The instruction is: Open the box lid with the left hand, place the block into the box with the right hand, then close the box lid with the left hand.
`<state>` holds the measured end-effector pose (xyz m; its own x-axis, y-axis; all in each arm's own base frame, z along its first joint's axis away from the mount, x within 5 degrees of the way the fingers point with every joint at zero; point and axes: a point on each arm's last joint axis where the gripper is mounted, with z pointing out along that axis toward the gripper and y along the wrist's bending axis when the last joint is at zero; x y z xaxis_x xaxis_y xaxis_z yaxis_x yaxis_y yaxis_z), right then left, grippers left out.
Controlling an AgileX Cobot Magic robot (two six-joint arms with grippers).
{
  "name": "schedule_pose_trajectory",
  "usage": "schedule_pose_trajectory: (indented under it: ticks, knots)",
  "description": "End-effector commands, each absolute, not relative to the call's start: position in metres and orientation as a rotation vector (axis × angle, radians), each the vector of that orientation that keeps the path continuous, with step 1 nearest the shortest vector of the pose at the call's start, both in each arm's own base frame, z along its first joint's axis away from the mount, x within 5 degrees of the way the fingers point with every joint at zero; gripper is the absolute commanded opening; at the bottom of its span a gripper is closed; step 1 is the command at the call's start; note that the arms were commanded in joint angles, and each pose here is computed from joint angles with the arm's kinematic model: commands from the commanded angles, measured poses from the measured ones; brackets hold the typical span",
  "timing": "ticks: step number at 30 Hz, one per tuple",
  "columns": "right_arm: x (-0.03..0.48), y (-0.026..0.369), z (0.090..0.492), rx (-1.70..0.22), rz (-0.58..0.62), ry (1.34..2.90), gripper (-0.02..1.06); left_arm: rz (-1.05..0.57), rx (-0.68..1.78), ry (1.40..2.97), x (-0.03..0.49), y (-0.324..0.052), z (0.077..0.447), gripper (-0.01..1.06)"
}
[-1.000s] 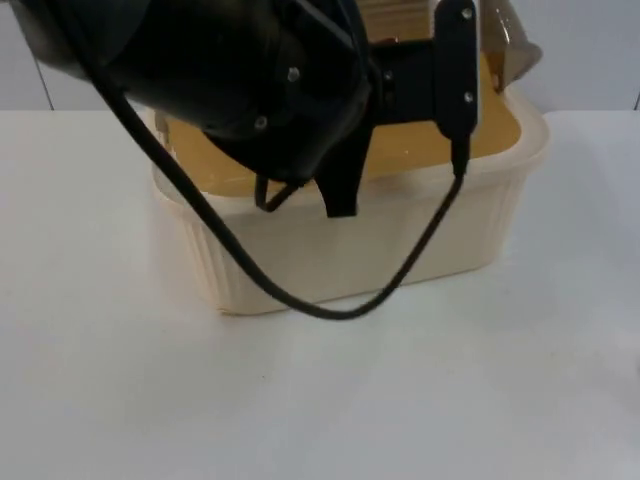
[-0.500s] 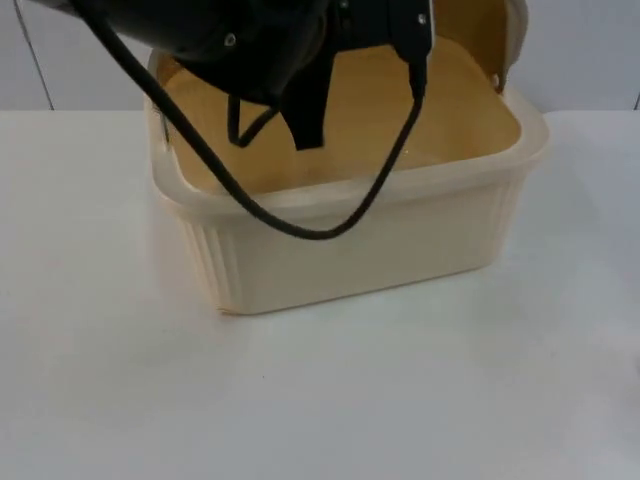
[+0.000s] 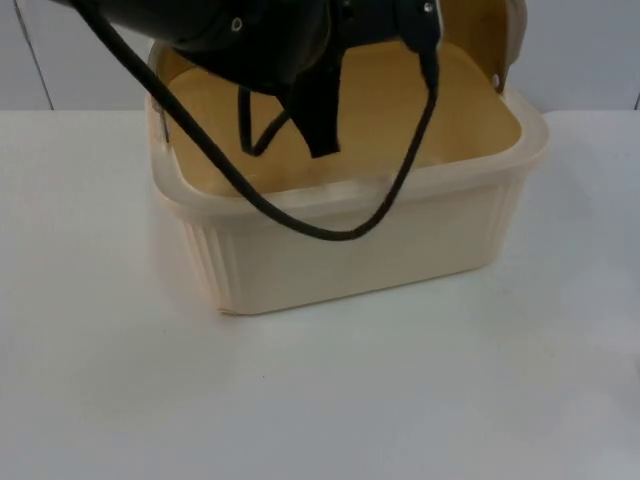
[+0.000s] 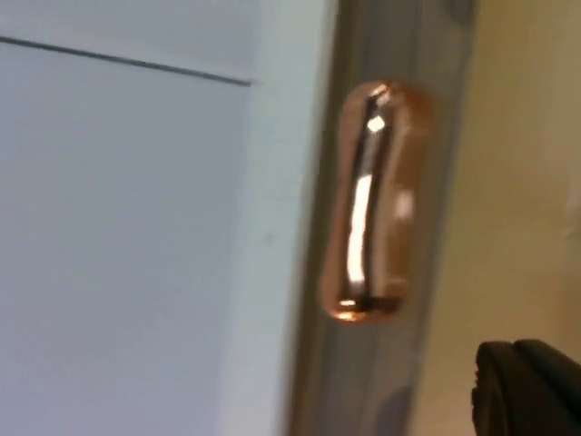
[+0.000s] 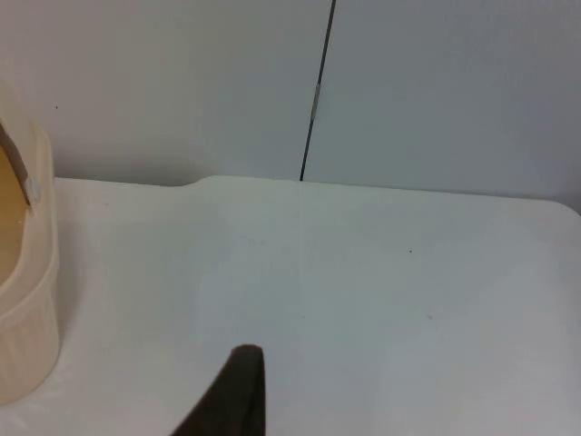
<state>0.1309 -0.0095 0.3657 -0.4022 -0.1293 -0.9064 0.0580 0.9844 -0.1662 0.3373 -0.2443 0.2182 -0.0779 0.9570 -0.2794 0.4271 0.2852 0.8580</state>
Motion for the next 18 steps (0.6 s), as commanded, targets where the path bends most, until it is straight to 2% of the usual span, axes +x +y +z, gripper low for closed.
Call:
schedule_pose_trajectory:
  ticks: [1, 4, 6, 7, 12, 13, 16, 18]
  knots:
    - [0.13, -0.009, 0.369, -0.059, -0.203, 1.955, 1.05, 0.663, 1.26, 1.701, 0.324, -0.249, 0.224, 0.0]
    - [0.13, -0.009, 0.37, -0.059, -0.203, 1.952, 1.05, 0.564, 1.223, 1.733, 0.309, -0.253, 0.236, 0.0]
    - [0.13, -0.009, 0.37, -0.059, -0.203, 1.952, 1.05, 0.439, 1.142, 1.796, 0.299, -0.252, 0.25, 0.0]
    - [0.13, -0.009, 0.37, -0.059, -0.203, 1.952, 1.05, 0.439, 1.142, 1.796, 0.299, -0.252, 0.25, 0.0]
    - [0.13, -0.009, 0.369, -0.058, -0.201, 1.956, 1.05, 0.229, 0.868, 1.982, 0.279, -0.229, 0.284, 0.0]
    - [0.13, -0.009, 0.369, -0.058, -0.201, 1.956, 1.05, 0.229, 0.868, 1.982, 0.279, -0.229, 0.284, 0.0]
    - [0.13, -0.009, 0.369, -0.058, -0.201, 1.956, 1.05, 0.055, 0.812, 1.929, 0.256, -0.208, 0.308, 0.0]
    - [0.13, -0.009, 0.369, -0.055, -0.2, 1.957, 1.05, 0.021, 0.792, 1.921, 0.251, -0.201, 0.311, 0.0]
